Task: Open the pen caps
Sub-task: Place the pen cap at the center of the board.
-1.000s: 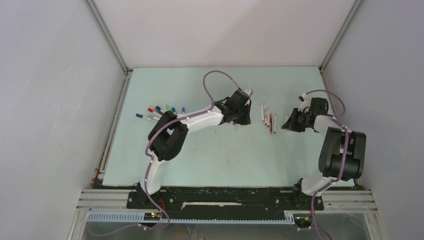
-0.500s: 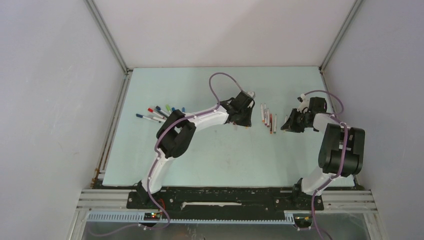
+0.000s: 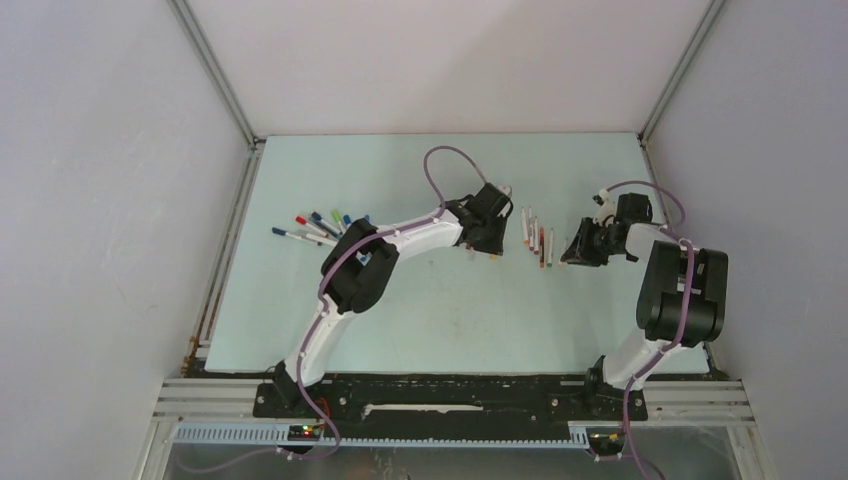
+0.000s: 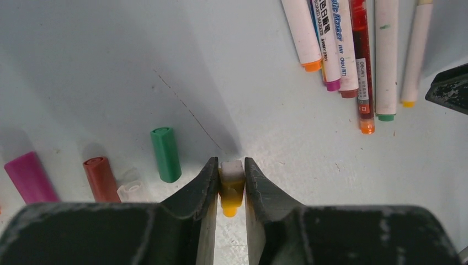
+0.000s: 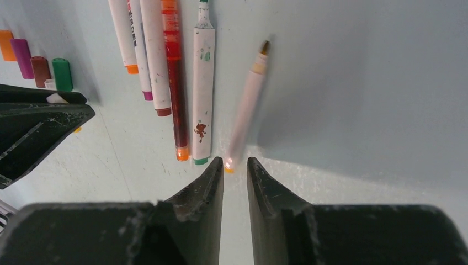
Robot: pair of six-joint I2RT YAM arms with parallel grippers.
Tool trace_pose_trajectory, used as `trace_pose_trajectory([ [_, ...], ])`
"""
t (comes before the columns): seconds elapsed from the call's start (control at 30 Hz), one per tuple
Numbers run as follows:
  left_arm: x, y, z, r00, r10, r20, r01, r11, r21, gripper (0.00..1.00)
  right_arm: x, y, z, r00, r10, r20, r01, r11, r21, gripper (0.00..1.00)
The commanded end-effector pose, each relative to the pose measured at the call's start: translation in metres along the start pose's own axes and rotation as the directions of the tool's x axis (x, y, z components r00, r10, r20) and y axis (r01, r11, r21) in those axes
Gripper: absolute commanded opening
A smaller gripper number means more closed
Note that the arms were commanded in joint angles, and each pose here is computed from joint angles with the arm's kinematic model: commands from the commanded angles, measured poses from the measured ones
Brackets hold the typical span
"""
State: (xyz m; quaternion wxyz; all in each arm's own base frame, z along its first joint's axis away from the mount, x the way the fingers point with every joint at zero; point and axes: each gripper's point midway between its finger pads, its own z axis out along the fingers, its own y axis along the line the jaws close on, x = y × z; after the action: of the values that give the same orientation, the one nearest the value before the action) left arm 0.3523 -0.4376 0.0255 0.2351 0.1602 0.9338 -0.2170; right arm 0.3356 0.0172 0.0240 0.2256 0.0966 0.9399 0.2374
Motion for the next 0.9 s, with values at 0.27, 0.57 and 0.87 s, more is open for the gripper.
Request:
trace_pose_trajectory([
  [0.27, -0.024, -0.01, -0.013, 0.998, 0.035, 0.044, -0.035, 0.999, -0.007, 0.33, -0.017, 0.01, -0.013, 0.999, -0.045, 0.026, 0.046, 0.998, -0.031, 0.31],
  [0.57, -0.061, -0.027, -0.08, 0.977, 0.055, 0.207, -0.064, 0.997, 0.036, 0.38, -0.032, 0.055, -0.063, 0.948, -0.282, 0.15, 0.302, 0.943, -0.139, 0.37],
  [0.87, -0.072, 0.01, -0.192, 0.873, 0.089, 0.479, -0.056, 0.995, -0.082, 0.5, -0.015, 0.116, -0.115, 0.811, -0.491, 0.318, 0.579, 0.749, -0.322, 0.39],
])
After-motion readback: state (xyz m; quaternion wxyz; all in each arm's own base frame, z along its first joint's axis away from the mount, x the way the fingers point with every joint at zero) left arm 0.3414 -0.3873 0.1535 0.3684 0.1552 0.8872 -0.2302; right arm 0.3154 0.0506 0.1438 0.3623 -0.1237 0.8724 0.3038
